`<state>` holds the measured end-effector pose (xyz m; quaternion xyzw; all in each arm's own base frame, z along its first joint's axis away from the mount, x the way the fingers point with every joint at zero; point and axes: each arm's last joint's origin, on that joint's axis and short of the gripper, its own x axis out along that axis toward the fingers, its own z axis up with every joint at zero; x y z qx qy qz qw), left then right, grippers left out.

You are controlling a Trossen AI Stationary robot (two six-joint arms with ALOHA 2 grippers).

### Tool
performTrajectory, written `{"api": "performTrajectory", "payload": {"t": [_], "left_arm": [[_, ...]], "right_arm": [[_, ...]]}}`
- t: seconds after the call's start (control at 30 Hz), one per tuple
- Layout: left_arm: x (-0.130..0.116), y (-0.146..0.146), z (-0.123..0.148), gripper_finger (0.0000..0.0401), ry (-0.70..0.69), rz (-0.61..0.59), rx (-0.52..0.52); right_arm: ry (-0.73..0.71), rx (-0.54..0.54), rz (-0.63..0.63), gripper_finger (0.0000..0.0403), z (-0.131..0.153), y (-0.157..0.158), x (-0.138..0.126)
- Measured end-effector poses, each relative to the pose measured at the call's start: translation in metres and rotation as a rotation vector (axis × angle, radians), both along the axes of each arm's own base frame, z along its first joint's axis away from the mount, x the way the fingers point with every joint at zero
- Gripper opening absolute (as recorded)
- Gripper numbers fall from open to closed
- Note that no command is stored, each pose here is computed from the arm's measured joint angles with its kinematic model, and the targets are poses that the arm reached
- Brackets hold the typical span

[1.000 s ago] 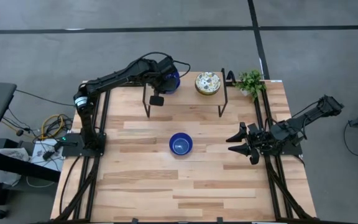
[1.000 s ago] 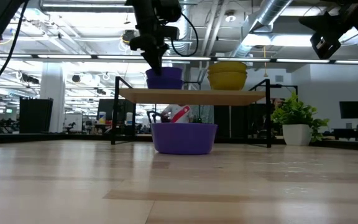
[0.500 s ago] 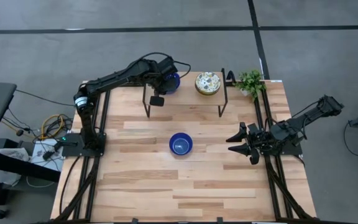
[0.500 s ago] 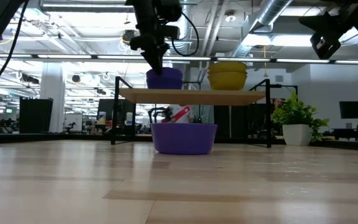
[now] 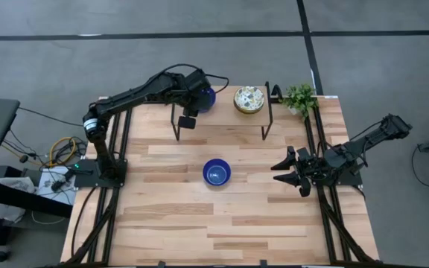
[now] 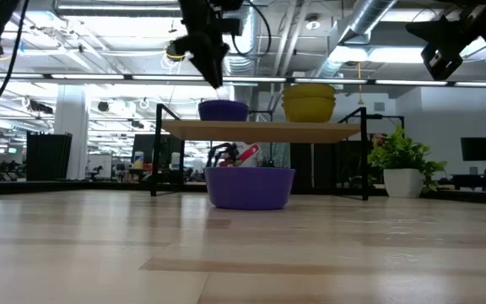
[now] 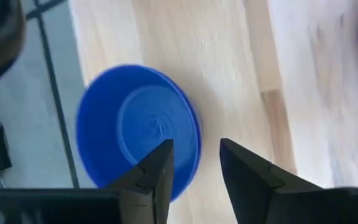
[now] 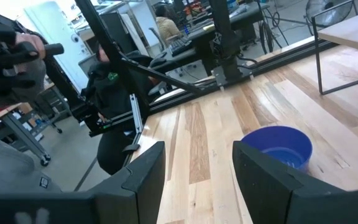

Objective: Pick & Place Mini bowls
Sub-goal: Stack the blue bowl on top of the stacked blue bowl on the shelf

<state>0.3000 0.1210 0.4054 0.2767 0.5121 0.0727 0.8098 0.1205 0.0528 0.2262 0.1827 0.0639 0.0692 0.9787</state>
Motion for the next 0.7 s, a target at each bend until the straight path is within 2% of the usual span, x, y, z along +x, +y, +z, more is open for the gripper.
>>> {"api": "performTrajectory", "payload": {"t": [0.13, 0.33, 0.53, 0.7], "left_arm": [[-0.012, -0.02, 0.017, 0.0133, -0.091, 0.015, -0.03], [-0.018, -0.061, 0.031, 0.0128, -0.212, -0.16, -0.271], [-0.011, -0.1, 0.025, 0.0122, -0.187, -0.262, -0.357], [-0.004, -0.135, 0.002, 0.0122, -0.099, -0.346, -0.395]], "right_arm": [[0.0, 0.0, 0.0, 0.0177, 0.0, 0.0, 0.0], [0.0, 0.0, 0.0, 0.0177, 0.0, 0.0, 0.0], [0.0, 0.0, 0.001, 0.0177, 0.0, 0.0, 0.0], [0.0, 0.0, 0.004, 0.0176, 0.0, 0.0, 0.0]]}}
